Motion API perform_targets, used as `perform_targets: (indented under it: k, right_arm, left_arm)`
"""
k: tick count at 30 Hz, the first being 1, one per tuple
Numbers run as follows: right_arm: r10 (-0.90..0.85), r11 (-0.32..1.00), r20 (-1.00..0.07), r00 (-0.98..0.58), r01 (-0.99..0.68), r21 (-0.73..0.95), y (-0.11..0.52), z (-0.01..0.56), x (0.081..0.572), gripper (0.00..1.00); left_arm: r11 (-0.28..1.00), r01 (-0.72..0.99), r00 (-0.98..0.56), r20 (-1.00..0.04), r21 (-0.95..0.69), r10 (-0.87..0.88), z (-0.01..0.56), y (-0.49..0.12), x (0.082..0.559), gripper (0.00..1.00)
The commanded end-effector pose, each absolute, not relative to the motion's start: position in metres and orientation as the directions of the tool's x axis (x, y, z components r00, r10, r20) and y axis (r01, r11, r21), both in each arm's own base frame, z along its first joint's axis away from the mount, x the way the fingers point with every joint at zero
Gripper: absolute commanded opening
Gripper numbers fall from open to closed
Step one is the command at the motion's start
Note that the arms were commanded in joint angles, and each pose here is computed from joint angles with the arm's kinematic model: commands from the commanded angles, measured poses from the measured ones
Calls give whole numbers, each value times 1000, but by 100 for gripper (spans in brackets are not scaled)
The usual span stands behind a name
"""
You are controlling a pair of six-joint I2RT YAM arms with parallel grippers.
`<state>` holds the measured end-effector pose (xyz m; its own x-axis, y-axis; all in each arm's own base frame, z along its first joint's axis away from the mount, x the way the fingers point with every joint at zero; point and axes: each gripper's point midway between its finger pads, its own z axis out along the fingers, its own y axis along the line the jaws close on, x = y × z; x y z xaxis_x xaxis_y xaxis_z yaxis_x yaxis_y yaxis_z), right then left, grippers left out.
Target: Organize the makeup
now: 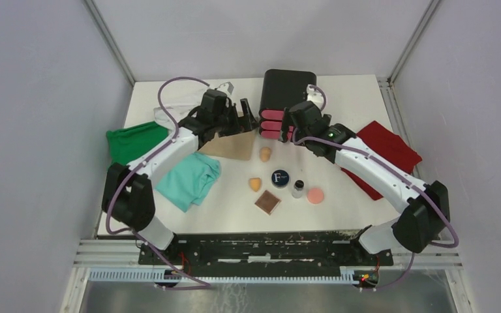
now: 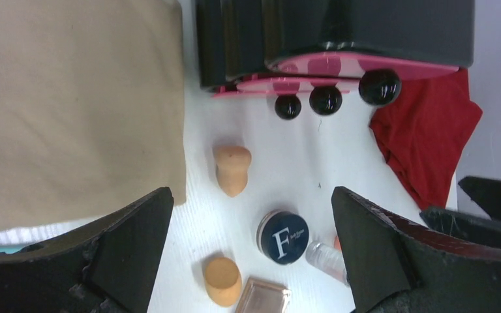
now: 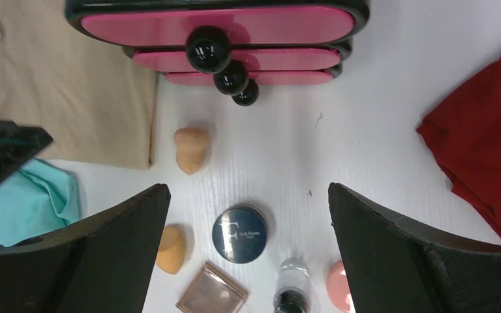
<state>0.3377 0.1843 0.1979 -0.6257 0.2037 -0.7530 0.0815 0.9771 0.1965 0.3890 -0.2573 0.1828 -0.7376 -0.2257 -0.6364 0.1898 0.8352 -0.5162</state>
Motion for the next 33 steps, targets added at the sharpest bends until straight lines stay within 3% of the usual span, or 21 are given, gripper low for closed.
perform_targets:
  k: [1, 5, 14, 20, 25, 33]
  right_arm:
    - [281, 959, -795, -537, 175, 221, 191, 223, 358, 100]
    - [274, 962, -799, -535, 149, 230, 206, 221, 372, 99]
    - [244, 969, -802, -546, 173, 177, 222, 203, 402, 85]
    - [223, 970, -807, -546, 204, 131, 226, 194, 418, 78]
    - [180, 980, -816, -550, 175, 98, 231, 186, 430, 65]
    - [178, 980, -803, -569, 180, 89, 222, 167, 441, 59]
  left_arm:
    - [807, 206, -676, -677, -553, -292, 220, -238, 376, 99]
    - [807, 174, -646, -684, -564, -339, 220, -212, 362, 99]
    - [797, 136, -564, -707, -588, -426, 215, -186, 333, 99]
    - [812, 190, -565, -738, -552, -370, 215, -183, 320, 99]
    - [810, 196, -571, -736, -553, -364, 213, -182, 314, 99]
    - [828, 163, -569, -737, -537, -366, 205, -174, 311, 99]
